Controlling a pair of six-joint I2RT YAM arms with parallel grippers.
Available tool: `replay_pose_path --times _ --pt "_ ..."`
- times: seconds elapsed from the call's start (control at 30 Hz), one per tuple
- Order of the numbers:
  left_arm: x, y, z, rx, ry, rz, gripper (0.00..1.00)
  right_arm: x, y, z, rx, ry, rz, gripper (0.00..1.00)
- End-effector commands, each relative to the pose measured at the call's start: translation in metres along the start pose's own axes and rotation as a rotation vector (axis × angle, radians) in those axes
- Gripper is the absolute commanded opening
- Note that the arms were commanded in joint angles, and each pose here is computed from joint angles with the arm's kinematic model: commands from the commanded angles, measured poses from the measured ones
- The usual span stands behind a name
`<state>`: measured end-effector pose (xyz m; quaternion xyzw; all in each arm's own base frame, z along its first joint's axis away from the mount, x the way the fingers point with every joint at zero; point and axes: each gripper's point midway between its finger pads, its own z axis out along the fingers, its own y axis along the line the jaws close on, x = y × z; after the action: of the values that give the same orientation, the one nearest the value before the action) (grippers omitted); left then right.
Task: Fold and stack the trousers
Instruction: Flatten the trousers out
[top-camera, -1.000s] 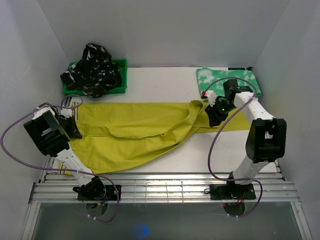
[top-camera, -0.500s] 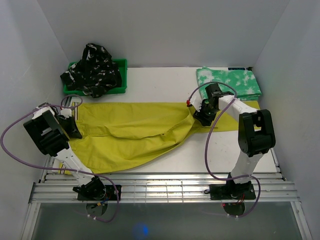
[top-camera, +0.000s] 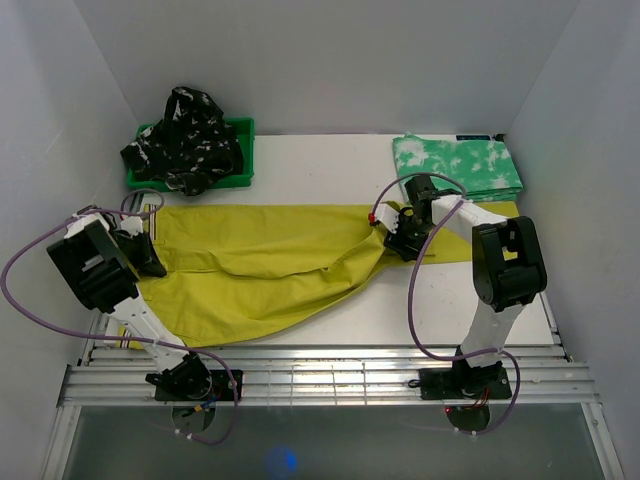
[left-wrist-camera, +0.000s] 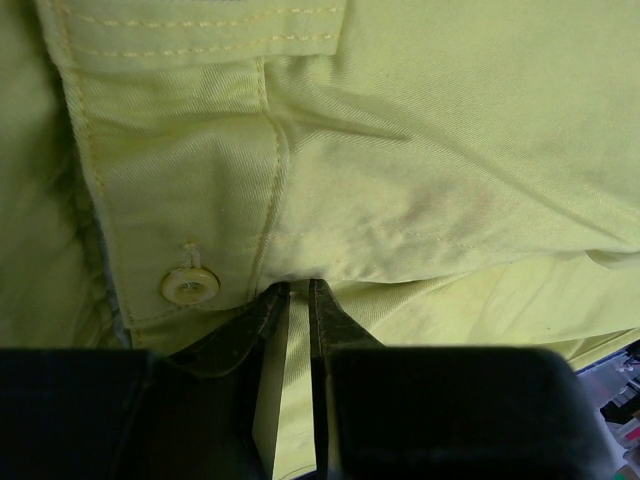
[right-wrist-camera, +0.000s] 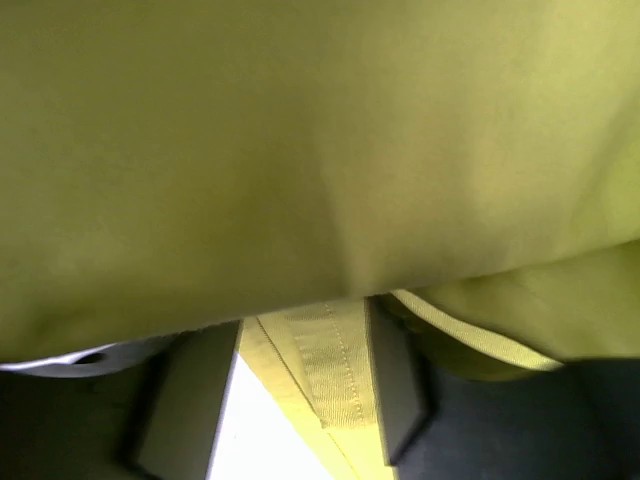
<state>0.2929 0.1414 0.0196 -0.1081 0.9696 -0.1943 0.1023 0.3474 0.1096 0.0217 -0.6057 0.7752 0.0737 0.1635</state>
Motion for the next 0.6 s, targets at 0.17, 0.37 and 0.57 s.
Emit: replay_pose_path --times 0.17,0.37,0.57 --pt "-0.012 0.012 0.001 -0.048 -0.046 0.033 0.25 -0.005 -0.025 -0.005 0.115 0.006 0.000 0.22" --pt "-0.005 0.029 0.006 -0.120 -0.005 0.031 0.19 -0.009 -0.027 -0.046 0.147 -0.019 0.018 0.08" --pt "-0.002 0.036 0.010 -0.150 0.016 0.042 0.12 -0.008 -0.039 -0.098 0.186 -0.086 0.142 0.08"
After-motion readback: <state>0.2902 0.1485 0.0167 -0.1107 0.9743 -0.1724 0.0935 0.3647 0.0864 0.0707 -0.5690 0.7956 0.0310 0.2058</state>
